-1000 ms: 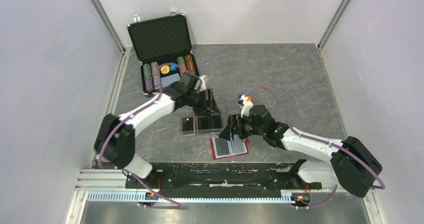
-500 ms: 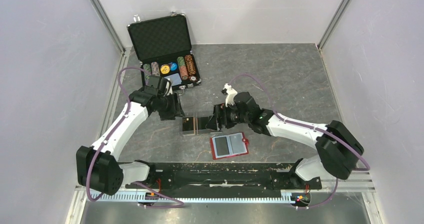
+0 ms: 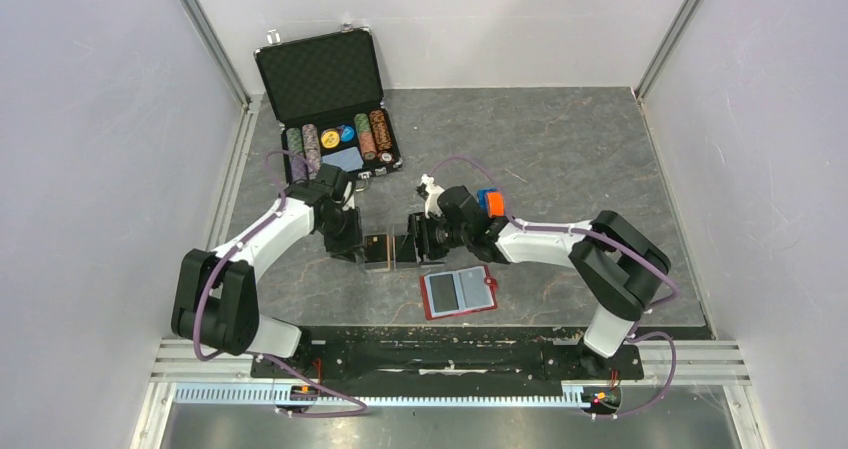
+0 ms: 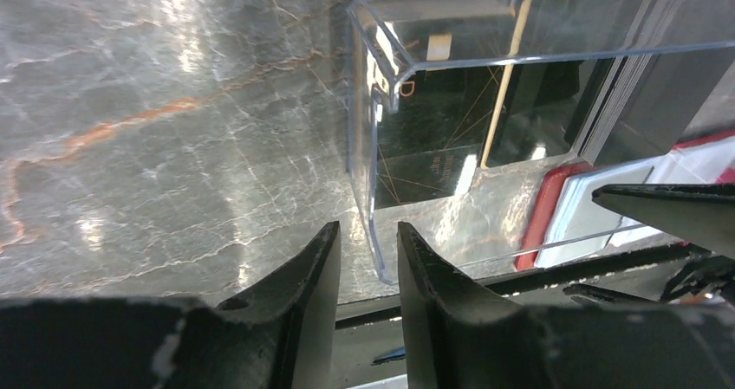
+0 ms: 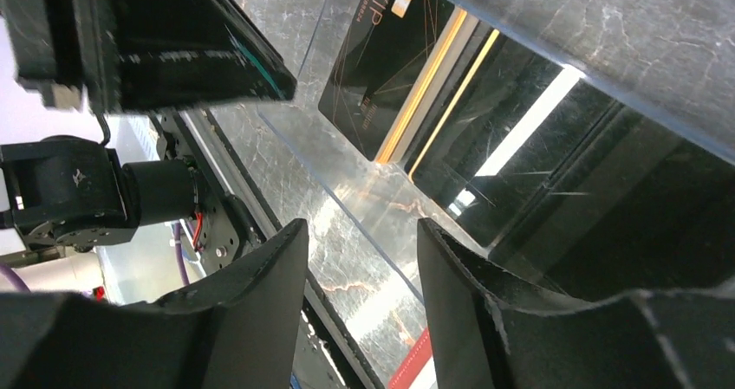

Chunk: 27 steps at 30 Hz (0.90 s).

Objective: Put the credit cards into the card holder
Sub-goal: Move the storage box to the center of the board.

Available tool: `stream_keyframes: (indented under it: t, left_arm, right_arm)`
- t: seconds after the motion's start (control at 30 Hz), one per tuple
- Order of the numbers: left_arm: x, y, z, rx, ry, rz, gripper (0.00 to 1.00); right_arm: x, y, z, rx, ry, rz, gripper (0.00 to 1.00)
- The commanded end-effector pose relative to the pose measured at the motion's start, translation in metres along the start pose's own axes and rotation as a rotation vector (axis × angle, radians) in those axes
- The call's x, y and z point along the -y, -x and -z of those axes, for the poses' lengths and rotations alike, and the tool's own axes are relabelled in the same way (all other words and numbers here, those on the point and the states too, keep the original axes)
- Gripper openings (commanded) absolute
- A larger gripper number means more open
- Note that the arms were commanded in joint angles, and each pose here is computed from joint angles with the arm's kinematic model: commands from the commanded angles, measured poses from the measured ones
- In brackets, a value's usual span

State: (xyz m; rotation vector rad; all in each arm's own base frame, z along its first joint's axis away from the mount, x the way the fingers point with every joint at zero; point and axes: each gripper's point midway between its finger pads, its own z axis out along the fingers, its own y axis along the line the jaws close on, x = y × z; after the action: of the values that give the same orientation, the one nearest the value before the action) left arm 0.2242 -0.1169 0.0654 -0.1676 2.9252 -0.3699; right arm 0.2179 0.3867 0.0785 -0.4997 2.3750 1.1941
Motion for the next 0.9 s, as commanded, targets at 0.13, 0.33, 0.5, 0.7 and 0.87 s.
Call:
stream_keyframes:
  t: [0.13,0.33,0.5,0.7,0.87]
  left_arm:
    - [0.023,-0.004,-0.015,-0.012,-0.087,-0.028,0.27]
    - [0.035,-0.012,-0.015,-0.012,-0.128,-0.016,0.12]
    - [0.04,-0.022,-0.018,-0.014,-0.14,-0.011,0.08]
    - [0.047,-0.029,-0.019,-0.014,-0.15,0.002,0.08]
    - [0.052,-0.024,-0.013,0.031,-0.166,0.019,0.22]
  right_arm:
    - [-0.017,0.018,-0.019,0.016,0.067,0.004,0.45]
    - [-0.014,0.021,-0.03,0.001,0.053,-0.003,0.3]
    - [0.001,0.021,-0.036,-0.015,-0.019,0.015,0.27]
    - [0.016,0.015,-0.04,-0.052,-0.096,0.029,0.29]
    - [0.024,0.011,-0.037,-0.069,-0.157,0.061,0.33]
